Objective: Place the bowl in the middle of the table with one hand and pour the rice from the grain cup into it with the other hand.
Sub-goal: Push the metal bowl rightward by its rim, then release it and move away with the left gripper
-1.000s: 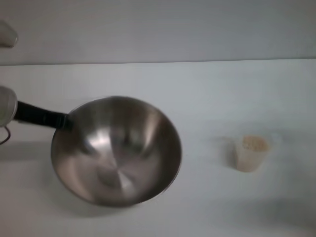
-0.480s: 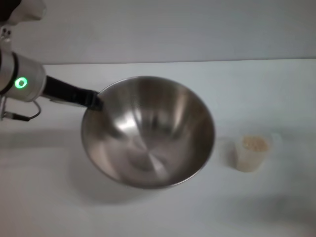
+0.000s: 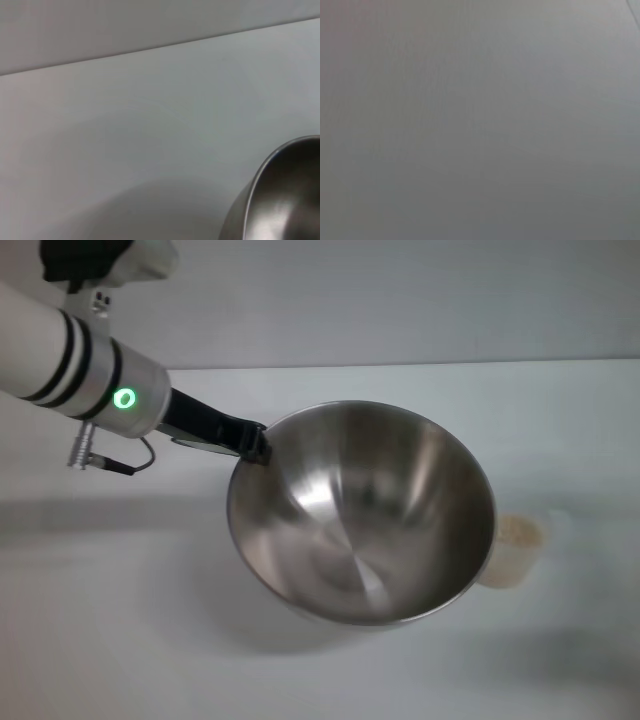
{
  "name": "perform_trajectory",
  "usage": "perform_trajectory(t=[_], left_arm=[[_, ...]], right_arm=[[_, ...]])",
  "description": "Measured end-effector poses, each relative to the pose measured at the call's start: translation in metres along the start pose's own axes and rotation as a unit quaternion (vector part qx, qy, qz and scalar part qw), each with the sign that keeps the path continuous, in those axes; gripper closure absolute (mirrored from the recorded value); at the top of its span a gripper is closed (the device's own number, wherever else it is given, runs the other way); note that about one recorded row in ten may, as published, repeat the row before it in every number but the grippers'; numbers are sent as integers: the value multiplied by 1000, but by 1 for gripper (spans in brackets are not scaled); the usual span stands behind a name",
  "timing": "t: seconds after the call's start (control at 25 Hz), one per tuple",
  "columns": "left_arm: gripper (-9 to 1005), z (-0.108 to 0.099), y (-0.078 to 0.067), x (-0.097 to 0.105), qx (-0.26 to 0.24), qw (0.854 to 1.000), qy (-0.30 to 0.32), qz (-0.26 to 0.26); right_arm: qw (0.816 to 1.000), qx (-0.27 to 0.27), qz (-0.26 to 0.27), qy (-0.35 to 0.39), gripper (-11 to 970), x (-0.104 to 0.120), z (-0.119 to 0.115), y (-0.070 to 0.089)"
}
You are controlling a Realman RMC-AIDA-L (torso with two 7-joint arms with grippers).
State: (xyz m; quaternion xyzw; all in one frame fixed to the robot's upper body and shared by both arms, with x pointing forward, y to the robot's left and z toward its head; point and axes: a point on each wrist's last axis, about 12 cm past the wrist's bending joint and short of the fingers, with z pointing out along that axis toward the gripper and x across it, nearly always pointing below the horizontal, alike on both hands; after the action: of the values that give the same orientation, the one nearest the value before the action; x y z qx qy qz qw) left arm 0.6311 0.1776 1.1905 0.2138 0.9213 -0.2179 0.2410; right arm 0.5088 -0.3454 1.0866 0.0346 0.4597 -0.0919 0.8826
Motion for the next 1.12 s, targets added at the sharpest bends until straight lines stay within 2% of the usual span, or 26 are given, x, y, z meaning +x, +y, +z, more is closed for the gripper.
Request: perform_trajectory(t=[0.28,1.12], left_arm=[[954,8,-2,-2,-3,1000,0,4],[954,21,7,4,-21,1000,-2,15]], right_arm=[[1000,-1,0,-1,431,0,1,0],[1000,-1,-6,-4,429,-1,-1,-3]])
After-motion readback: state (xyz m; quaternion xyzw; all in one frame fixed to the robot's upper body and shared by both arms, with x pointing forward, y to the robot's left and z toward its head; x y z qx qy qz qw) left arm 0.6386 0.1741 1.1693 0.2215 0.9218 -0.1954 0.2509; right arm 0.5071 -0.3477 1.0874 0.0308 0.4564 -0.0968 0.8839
